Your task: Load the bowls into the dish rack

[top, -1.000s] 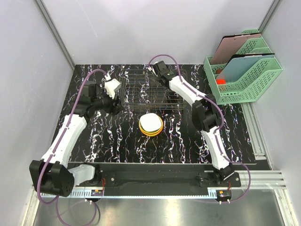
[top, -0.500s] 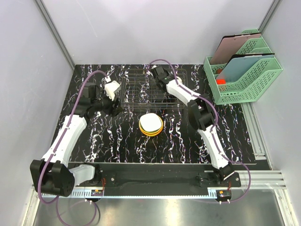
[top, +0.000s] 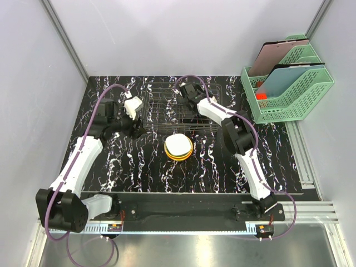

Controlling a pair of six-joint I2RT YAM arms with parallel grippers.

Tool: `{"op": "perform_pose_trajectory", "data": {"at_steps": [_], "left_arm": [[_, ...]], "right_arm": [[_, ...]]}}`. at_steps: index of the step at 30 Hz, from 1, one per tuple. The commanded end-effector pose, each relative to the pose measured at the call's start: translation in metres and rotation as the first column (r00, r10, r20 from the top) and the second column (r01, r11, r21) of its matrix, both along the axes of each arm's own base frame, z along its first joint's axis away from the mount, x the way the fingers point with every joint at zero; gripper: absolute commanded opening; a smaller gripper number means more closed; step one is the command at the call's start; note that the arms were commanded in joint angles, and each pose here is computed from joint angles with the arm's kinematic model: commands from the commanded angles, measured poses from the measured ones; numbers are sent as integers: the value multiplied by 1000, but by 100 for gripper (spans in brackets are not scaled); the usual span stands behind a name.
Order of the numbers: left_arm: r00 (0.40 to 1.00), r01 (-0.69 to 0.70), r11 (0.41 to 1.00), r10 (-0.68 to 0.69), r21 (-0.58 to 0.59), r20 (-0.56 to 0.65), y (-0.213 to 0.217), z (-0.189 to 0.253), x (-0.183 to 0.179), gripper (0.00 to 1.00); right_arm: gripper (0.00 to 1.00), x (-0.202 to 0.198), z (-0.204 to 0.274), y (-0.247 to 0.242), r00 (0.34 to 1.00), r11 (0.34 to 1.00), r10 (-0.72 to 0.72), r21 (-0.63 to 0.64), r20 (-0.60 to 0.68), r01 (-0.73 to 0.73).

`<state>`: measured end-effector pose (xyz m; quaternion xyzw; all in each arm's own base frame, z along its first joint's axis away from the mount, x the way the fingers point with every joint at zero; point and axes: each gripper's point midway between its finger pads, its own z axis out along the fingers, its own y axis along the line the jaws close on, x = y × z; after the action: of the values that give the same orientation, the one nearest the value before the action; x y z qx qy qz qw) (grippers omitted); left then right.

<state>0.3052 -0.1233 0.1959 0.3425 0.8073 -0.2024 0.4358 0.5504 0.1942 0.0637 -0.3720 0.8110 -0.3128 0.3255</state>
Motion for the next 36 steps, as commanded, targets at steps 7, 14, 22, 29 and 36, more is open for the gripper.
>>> {"op": "perform_pose_trajectory", "data": {"at_steps": [7, 14, 22, 29, 36], "left_arm": [[997, 35, 999, -33, -26, 69, -4, 19, -2, 72], [997, 39, 999, -37, -25, 67, -4, 18, -5, 73], [996, 83, 995, -82, -53, 25, -13, 15, -8, 77], [991, 133, 991, -133, 2, -35, -41, -4, -9, 77], [979, 182, 983, -181, 11, -95, -80, -6, 2, 78]], "right_arm": [[100, -13, 36, 27, 997, 994, 77, 73, 13, -78], [99, -16, 41, 36, 994, 987, 108, 120, -1, -107], [100, -35, 73, 55, 988, 948, 144, 295, -48, -123], [100, -66, 119, 67, 979, 877, 192, 461, -74, -137], [100, -93, 158, 43, 976, 846, 215, 507, -39, -166]]}}
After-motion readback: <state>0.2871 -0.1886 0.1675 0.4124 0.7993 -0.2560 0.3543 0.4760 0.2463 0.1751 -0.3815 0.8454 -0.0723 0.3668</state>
